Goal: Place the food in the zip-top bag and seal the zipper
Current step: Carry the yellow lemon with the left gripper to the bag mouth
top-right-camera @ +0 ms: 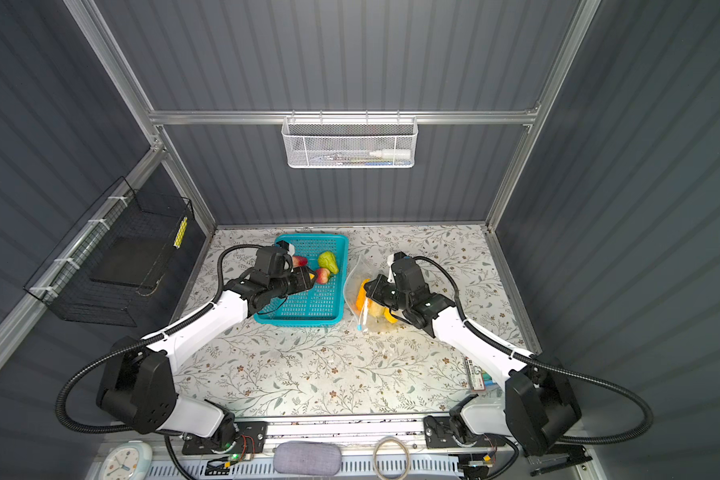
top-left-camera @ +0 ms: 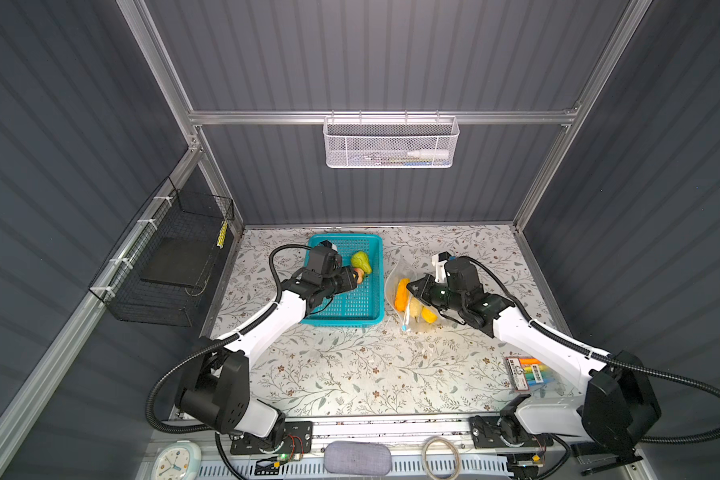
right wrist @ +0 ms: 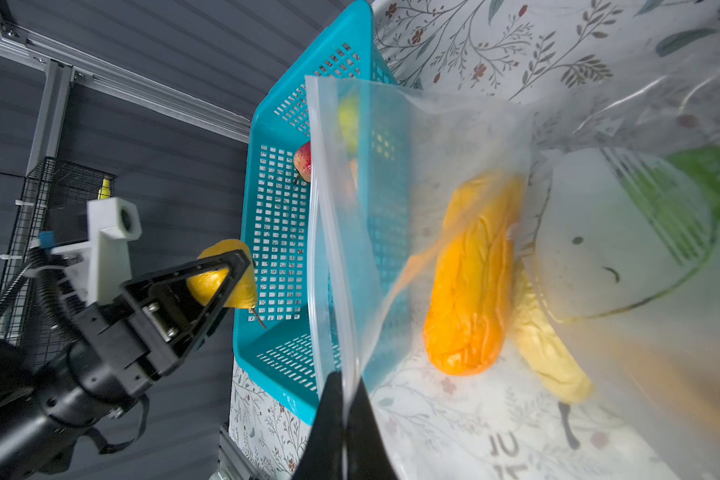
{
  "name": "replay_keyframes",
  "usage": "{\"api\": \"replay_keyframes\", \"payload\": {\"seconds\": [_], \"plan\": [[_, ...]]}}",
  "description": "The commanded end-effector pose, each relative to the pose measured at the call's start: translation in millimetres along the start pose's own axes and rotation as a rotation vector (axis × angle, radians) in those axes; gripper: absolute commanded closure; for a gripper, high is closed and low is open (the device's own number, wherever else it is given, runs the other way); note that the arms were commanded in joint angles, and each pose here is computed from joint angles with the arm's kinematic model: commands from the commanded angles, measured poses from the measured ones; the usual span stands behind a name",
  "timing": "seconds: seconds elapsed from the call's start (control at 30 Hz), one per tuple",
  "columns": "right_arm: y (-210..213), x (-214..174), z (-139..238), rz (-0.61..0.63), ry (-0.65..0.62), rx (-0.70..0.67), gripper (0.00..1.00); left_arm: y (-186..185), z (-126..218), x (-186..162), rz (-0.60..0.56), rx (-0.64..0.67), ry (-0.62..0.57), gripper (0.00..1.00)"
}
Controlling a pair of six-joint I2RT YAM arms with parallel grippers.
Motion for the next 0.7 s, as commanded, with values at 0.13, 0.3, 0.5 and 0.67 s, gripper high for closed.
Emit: {"api": "replay_keyframes", "payload": {"seconds": [0.13,0.3,0.5,0.67], "plan": [[2,2,3,0.021,-0.008,-0.006,1.0,-65,15,-8,0.063,-0.331,0.0,0.5],[2,2,4,0.019,-0.013,-0.002,1.0,-81,6,-19,0.074,-0.437,0.019,0.5],[3,2,5,0.011,-0.02,0.009,1.0,-91,-12,-41,0.033,-0.448,0.021,0.5],[4,3,7,0.002,-0.035,0.015,1.0,-92,-31,-56,0.005,-0.433,0.009,0.5]]}}
Point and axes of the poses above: each gripper's point midway between its finger pads, its own z axis back along the fingers, its own y axis along the line the jaws close on, x = y × z, the point moved 9 cm from there along z, back along the fingers, and after that the axes turned 13 degrees about z, right-handed, at the moved point
